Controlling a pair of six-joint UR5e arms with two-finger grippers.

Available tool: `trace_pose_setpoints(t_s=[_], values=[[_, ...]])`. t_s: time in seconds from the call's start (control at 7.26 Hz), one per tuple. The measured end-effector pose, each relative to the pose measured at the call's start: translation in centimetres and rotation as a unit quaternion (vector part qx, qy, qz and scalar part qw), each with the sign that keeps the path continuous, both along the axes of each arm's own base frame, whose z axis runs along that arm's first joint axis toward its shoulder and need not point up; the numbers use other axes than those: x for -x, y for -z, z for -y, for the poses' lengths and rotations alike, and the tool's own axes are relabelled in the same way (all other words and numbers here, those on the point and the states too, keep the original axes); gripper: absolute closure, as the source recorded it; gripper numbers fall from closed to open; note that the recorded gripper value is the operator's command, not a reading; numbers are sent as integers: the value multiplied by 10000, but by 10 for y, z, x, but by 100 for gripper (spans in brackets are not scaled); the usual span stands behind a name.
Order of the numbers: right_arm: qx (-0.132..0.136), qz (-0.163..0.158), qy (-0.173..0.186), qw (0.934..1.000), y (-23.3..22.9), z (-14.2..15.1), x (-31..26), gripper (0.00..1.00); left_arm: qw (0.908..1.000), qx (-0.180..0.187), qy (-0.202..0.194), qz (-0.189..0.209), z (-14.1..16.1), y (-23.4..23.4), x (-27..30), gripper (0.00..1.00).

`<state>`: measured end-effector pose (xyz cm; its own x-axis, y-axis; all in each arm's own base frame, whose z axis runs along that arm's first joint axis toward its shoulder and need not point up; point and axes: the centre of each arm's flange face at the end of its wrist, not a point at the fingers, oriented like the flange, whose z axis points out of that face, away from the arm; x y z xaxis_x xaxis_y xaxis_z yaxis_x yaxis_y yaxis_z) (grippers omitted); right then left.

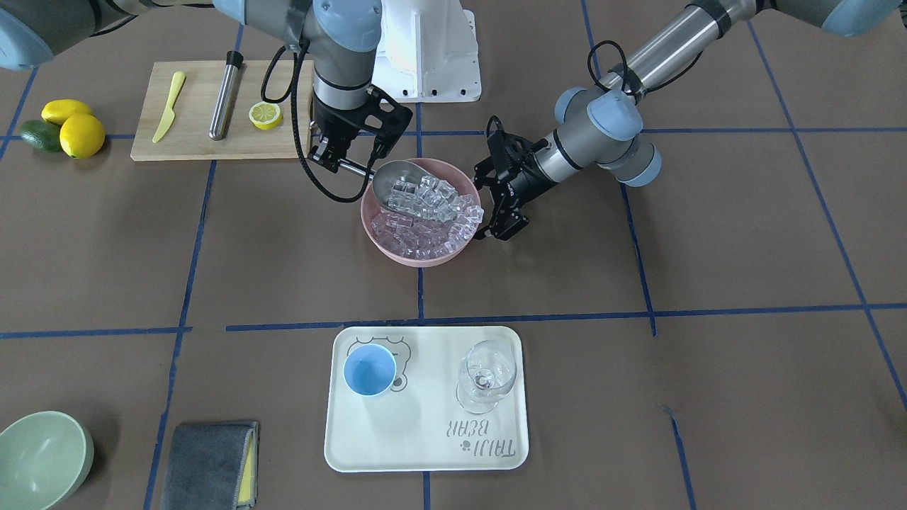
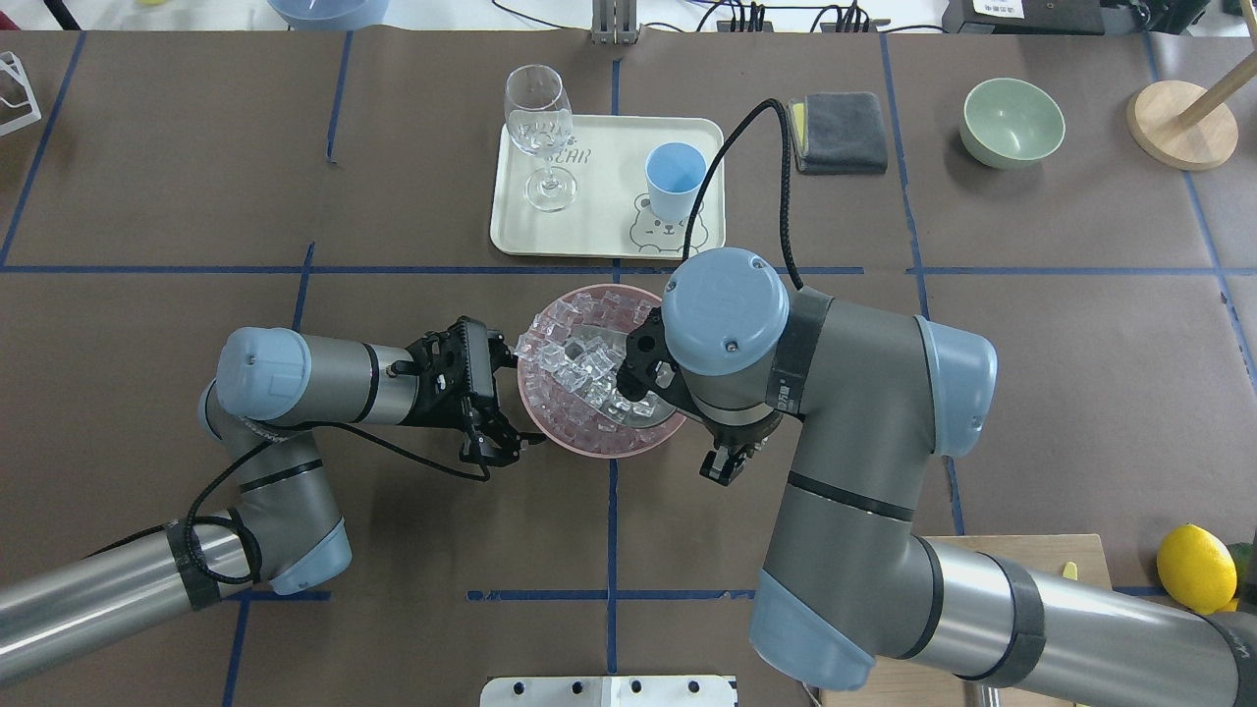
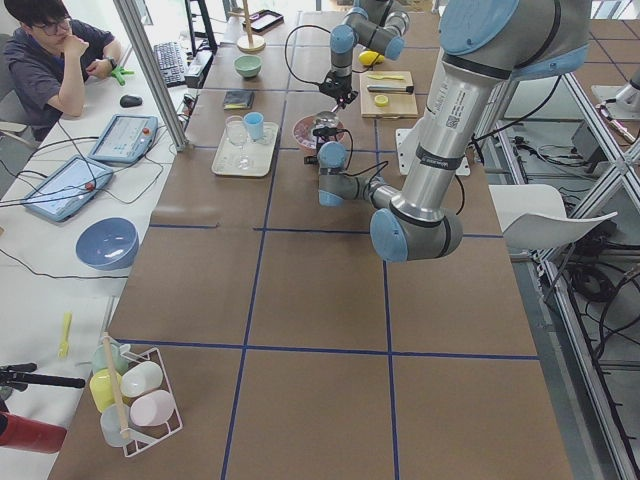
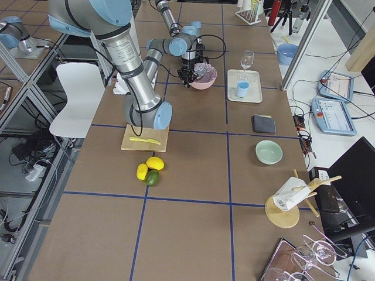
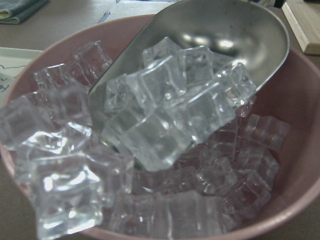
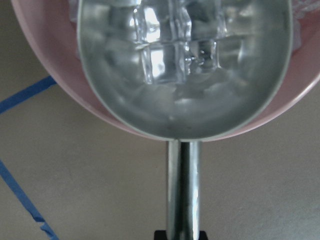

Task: Put ice in cup with scoop
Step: 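Dig the scoop into the ice cubes with the right gripper, then lift the filled scoop with the right gripper toward the light-blue cup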

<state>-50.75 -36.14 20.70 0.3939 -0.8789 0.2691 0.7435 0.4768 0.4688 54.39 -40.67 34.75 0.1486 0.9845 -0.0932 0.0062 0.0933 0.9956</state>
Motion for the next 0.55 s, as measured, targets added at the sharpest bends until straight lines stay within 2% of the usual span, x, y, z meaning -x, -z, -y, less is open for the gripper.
trace_pose_setpoints(t_s=[0.28,0.55], values=[[46,120,-124,9998,4,3,-14,100,10000,-1,-2,-1,0,0,0,0],[227,227,-370,9988,10,13,-33,100,10000,-1,-2,-1,0,0,0,0]])
